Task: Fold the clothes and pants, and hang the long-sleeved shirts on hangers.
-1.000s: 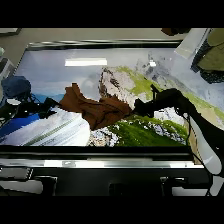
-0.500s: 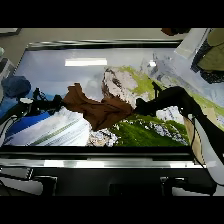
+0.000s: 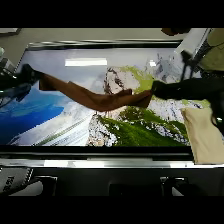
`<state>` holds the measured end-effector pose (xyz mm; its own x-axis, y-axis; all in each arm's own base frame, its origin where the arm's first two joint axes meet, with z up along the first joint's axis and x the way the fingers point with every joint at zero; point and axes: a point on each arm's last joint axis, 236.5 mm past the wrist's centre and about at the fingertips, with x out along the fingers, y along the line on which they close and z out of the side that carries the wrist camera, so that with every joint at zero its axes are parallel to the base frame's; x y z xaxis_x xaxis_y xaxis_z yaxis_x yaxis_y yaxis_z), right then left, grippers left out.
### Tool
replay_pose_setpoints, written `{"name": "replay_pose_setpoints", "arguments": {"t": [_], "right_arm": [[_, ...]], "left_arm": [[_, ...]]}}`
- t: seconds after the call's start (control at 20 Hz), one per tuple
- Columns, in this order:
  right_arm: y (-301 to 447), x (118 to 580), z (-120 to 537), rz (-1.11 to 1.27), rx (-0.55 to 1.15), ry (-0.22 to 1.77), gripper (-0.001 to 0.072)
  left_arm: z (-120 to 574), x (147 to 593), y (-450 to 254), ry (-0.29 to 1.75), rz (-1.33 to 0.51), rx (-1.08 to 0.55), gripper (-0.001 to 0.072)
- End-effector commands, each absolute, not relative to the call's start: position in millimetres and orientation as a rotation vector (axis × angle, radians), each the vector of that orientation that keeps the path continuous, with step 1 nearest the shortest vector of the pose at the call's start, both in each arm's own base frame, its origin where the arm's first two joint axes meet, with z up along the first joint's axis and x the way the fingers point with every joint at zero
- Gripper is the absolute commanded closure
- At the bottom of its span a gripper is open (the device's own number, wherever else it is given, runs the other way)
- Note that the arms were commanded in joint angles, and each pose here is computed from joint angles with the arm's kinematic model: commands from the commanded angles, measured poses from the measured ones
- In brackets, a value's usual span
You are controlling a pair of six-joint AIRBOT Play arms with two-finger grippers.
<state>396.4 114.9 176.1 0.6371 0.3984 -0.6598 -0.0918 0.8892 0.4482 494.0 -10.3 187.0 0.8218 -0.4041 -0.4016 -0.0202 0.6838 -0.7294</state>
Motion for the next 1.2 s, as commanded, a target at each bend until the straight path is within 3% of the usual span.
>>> {"name": "replay_pose_setpoints", "arguments": {"t": [0.0,0.25,0.5,0.7,0.95,1.15], "right_arm": [[80,359,299,0.222,0.303,0.514,0.0683],[64,261,435,0.244,0.300,0.141,0.0683],[53,222,473,0.230,0.420,0.035,0.0683],[60,285,414,0.174,0.520,0.280,0.0683],[74,424,223,0.023,0.523,0.836,0.0682],[89,504,61,-0.044,0.568,1.083,0.0683]], "left_arm": [[309,435,-23,0.366,-0.310,-0.690,0.0696],[408,328,-32,0.122,-0.267,-0.569,0.0696],[425,280,-18,0.052,-0.134,-0.538,0.0696],[344,327,-19,0.342,-0.137,-0.596,0.0696],[168,428,-28,0.754,-0.098,-0.732,0.0695],[11,478,-49,1.037,-0.029,-0.822,0.0694]]}}
